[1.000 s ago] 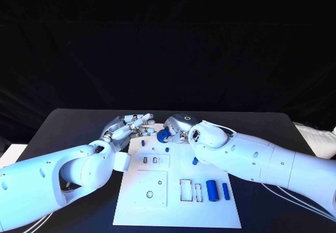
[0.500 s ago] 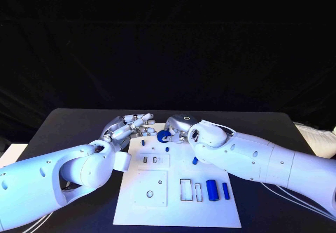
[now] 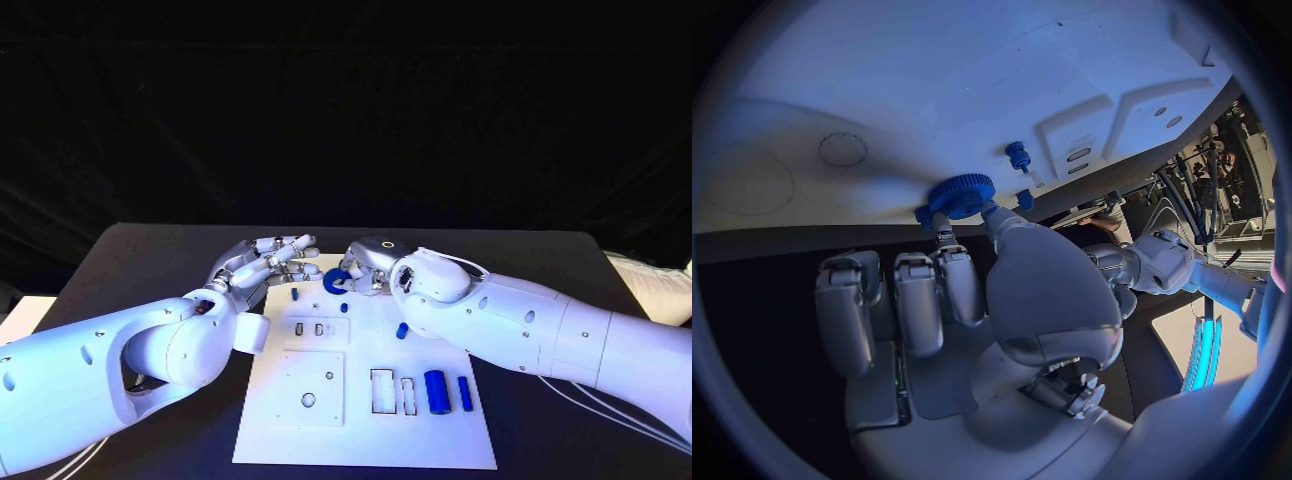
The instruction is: Assemble the parts on the task board
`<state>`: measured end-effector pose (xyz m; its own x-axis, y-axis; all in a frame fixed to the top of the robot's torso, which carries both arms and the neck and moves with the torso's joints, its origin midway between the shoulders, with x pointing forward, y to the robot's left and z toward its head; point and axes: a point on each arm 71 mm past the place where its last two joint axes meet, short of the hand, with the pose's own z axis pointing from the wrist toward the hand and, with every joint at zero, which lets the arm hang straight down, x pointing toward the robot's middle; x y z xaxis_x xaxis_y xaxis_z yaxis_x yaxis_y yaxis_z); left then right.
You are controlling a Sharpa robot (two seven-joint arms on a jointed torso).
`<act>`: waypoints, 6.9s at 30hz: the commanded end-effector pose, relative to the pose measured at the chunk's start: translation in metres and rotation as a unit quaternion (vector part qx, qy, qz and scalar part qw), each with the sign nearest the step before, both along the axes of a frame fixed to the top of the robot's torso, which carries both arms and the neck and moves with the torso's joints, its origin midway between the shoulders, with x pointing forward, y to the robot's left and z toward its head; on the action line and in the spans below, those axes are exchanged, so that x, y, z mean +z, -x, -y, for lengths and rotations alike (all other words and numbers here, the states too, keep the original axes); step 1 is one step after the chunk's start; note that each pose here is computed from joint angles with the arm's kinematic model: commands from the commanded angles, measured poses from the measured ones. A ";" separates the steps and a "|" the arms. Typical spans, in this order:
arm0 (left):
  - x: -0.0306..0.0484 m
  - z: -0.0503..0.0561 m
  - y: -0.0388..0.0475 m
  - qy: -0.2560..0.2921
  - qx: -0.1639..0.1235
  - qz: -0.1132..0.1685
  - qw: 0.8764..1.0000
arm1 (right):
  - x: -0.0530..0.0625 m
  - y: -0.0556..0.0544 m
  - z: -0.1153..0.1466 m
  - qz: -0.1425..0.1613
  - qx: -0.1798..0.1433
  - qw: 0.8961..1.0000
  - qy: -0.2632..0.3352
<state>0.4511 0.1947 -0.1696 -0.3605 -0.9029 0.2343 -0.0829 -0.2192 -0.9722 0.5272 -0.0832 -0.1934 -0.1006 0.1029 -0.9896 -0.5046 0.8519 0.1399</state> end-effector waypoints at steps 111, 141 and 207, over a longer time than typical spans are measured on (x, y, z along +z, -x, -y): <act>-0.0055 -0.008 -0.0056 -0.001 0.004 -0.003 1.000 | -0.020 -0.001 0.183 -0.082 -0.079 0.982 -0.153; -0.0075 -0.013 -0.0095 -0.002 0.013 -0.003 1.000 | 0.005 0.043 0.046 -0.039 0.046 0.993 -0.105; -0.0079 -0.015 -0.0099 0.000 0.015 -0.006 1.000 | -0.047 0.065 -0.019 -0.087 0.090 0.992 -0.005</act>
